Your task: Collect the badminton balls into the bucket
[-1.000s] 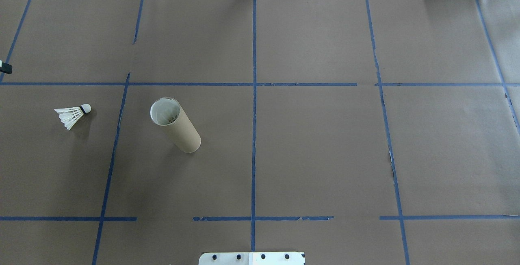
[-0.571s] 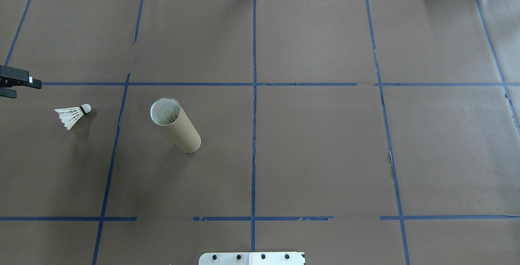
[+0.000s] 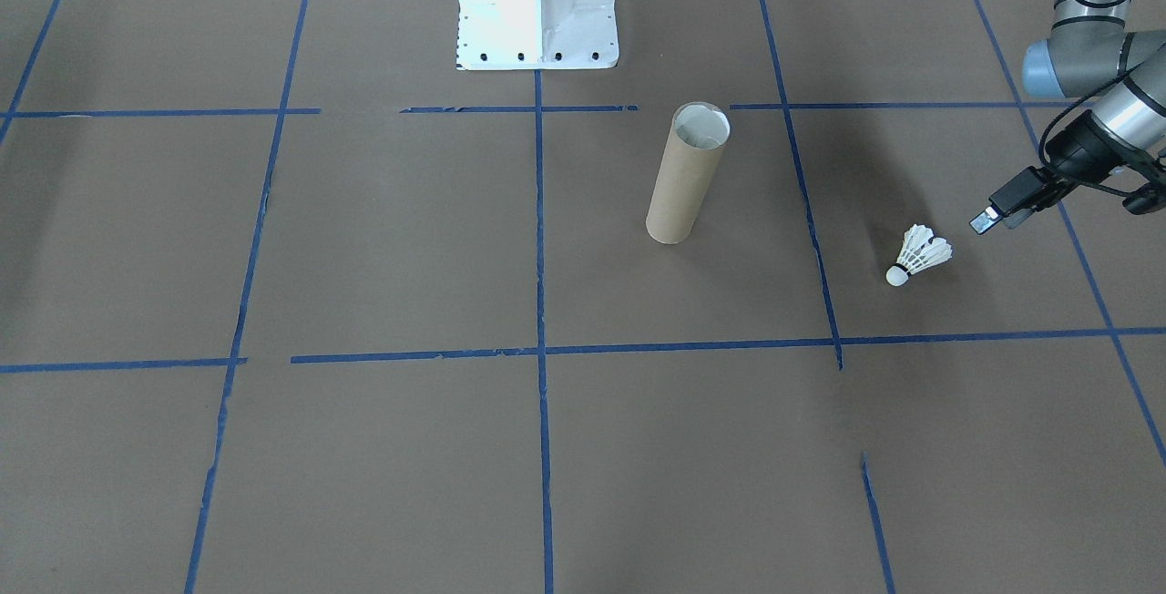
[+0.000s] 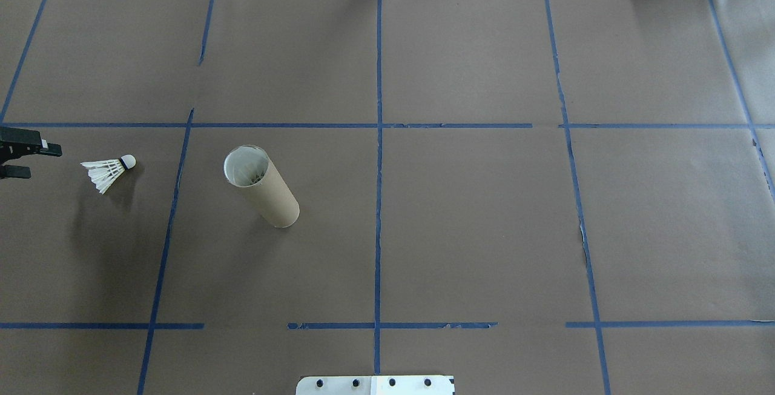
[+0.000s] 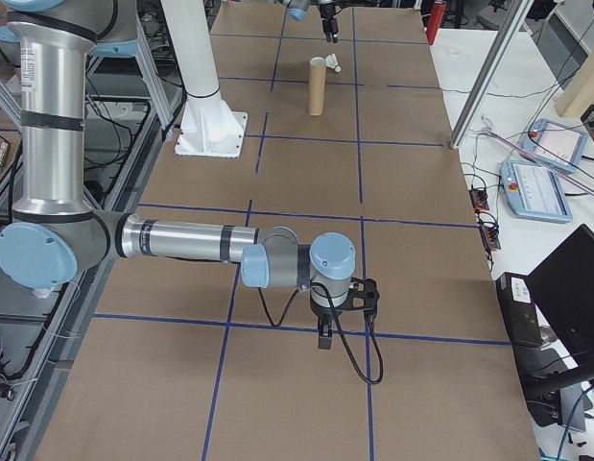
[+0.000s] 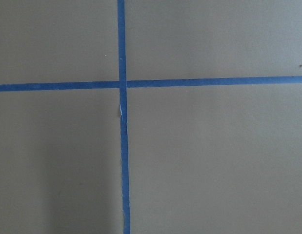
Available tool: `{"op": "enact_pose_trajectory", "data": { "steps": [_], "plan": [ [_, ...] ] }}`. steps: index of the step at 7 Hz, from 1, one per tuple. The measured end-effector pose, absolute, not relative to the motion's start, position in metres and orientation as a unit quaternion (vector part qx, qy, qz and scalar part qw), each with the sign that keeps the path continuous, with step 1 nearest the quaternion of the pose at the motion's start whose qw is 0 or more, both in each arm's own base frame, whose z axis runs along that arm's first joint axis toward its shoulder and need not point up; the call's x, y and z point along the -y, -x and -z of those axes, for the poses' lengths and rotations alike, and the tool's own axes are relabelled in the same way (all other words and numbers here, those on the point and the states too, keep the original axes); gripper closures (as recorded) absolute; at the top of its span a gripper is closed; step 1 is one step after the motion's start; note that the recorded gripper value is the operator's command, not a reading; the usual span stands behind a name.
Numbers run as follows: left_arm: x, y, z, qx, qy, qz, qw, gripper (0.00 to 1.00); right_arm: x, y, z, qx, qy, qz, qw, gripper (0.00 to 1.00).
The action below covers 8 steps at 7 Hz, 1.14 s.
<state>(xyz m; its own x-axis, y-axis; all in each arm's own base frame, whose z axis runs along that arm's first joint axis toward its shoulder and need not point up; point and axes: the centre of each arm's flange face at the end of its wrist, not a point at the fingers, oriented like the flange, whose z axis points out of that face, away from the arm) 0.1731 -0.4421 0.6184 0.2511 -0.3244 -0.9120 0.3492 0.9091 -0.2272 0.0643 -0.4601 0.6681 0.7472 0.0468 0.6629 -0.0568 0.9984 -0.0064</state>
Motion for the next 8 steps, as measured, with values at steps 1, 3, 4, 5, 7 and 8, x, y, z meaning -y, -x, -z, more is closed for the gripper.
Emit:
{"op": "enact_pose_trajectory", "data": {
  "steps": [1, 3, 4, 5, 7, 8],
  "plan": [
    [0.437, -0.186, -0.618, -0.579, -0.001, 0.228, 0.783, 0.0, 0.46, -0.064, -0.668, 0.355, -0.007, -0.028, 0.935, 0.0],
    [0.434, -0.201, -0.611, -0.59, 0.015, 0.248, 0.768, 0.01, 0.46, -0.064, -0.668, 0.355, -0.007, -0.028, 0.935, 0.0],
    [0.438, -0.209, -0.603, -0.595, 0.021, 0.254, 0.762, 0.01, 0.46, -0.064, -0.668, 0.355, -0.007, -0.028, 0.935, 0.0],
    [0.445, -0.218, -0.593, -0.6, 0.022, 0.258, 0.757, 0.02, 0.46, -0.064, -0.668, 0.355, -0.007, -0.028, 0.935, 0.0],
    [0.451, -0.24, -0.587, -0.6, 0.02, 0.271, 0.752, 0.02, 0.46, -0.064, -0.668, 0.355, -0.007, -0.028, 0.935, 0.0],
    [0.451, -0.244, -0.589, -0.598, 0.019, 0.273, 0.753, 0.04, 0.46, -0.064, -0.668, 0.355, -0.007, -0.028, 0.935, 0.0]
  ]
}}
